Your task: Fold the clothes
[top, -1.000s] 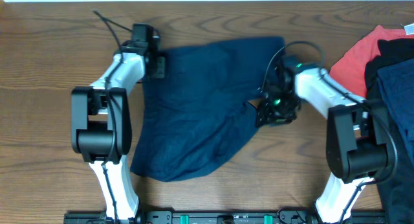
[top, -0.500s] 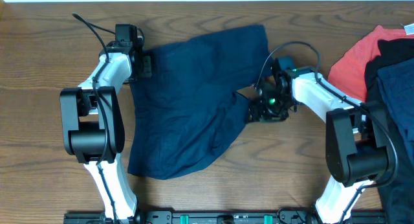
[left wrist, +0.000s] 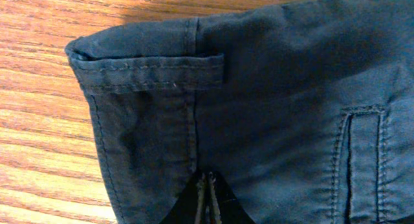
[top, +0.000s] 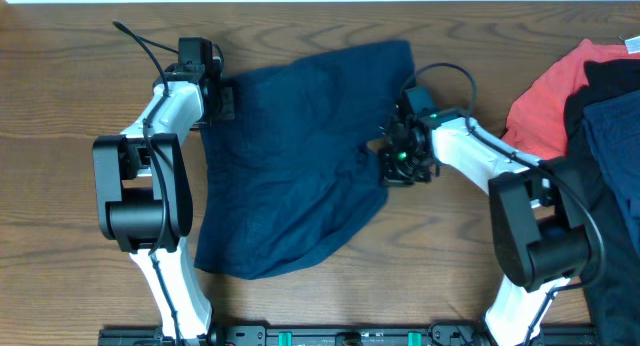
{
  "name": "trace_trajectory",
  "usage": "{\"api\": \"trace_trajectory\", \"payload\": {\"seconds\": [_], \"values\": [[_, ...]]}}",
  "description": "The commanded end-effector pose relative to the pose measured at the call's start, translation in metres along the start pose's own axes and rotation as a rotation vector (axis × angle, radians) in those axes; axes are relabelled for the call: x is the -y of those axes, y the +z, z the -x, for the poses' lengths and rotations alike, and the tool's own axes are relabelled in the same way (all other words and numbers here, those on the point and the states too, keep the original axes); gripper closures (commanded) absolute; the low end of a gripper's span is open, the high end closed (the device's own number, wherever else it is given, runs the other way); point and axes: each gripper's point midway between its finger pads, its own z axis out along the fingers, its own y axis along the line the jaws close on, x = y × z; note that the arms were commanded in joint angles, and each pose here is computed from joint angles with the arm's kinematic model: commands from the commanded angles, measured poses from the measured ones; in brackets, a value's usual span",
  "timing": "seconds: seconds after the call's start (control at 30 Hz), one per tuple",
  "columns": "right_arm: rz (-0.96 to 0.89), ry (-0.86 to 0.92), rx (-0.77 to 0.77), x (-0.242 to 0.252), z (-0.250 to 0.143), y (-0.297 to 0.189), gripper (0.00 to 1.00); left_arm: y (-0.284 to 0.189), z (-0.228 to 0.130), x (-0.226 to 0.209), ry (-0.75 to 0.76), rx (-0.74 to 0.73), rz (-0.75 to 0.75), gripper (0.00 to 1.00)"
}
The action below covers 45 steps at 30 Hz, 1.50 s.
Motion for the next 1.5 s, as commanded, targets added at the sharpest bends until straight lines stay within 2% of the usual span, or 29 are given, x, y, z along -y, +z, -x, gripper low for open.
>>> {"api": "trace_trajectory", "payload": {"seconds": [0.0,0.13,0.3,0.33,0.37,0.4,0.53,0.57,0.6,0.67,0.7,0.77,0.87,0.97,1.03,1.13,1.2,1.33,1.47], "values": [[-0.280,0.146,0.119,0.063,0.004,-0.049,0.99,-0.002,0.004,-0.010,-0.016,0.008,0.031,0.94],[-0.478,0.308,0.196,0.118,-0.014,-0.110,0.99,-0.002,0.005,-0.013,-0.022,0.012,0.033,0.94],[-0.448,0.434,0.178,0.139,-0.044,-0.145,0.99,-0.002,0.005,-0.020,-0.035,0.012,0.038,0.94],[-0.437,0.446,0.172,0.140,-0.048,-0.147,0.95,-0.002,0.005,-0.020,-0.036,0.012,0.038,0.94],[-0.436,0.443,0.165,0.141,-0.051,-0.149,0.83,-0.003,0.006,-0.021,-0.036,0.013,0.038,0.94],[-0.437,0.440,0.161,0.142,-0.052,-0.150,0.75,-0.004,0.006,-0.021,-0.037,0.015,0.038,0.94],[-0.447,0.439,0.156,0.146,-0.054,-0.152,0.52,-0.019,0.018,-0.021,-0.038,0.052,0.037,0.89],[-0.446,0.442,0.161,0.146,-0.054,-0.152,0.50,-0.024,0.021,-0.021,-0.039,0.064,0.036,0.87],[-0.444,0.445,0.168,0.147,-0.052,-0.153,0.46,-0.032,0.026,-0.021,-0.040,0.081,0.035,0.83],[-0.446,0.452,0.186,0.151,-0.049,-0.154,0.36,-0.054,0.035,-0.021,-0.042,0.122,0.033,0.67],[-0.448,0.456,0.194,0.153,-0.047,-0.155,0.34,-0.068,0.040,-0.022,-0.043,0.146,0.032,0.57],[-0.449,0.467,0.208,0.156,-0.045,-0.157,0.33,-0.095,0.045,-0.022,-0.046,0.183,0.030,0.43],[-0.413,0.436,0.247,0.155,-0.032,-0.157,0.27,-0.136,0.041,-0.022,-0.070,0.204,0.019,0.33],[-0.284,0.286,0.287,0.134,-0.011,-0.153,0.28,-0.172,0.017,-0.010,-0.127,0.155,-0.058,0.29],[-0.230,0.254,0.311,0.125,-0.002,-0.153,0.32,-0.186,-0.002,0.002,-0.174,0.096,-0.133,0.29],[-0.217,0.252,0.329,0.123,0.002,-0.154,0.42,-0.199,-0.047,0.019,-0.315,-0.091,-0.220,0.29],[-0.216,0.252,0.325,0.123,0.002,-0.153,0.49,-0.199,-0.079,0.027,-0.363,-0.231,-0.233,0.29],[-0.217,0.255,0.315,0.123,-0.001,-0.152,0.47,-0.182,-0.145,0.036,-0.350,-0.458,-0.192,0.29],[-0.215,0.262,0.319,0.123,0.000,-0.152,0.47,-0.156,-0.197,0.045,-0.379,-0.597,-0.171,0.29]]}}
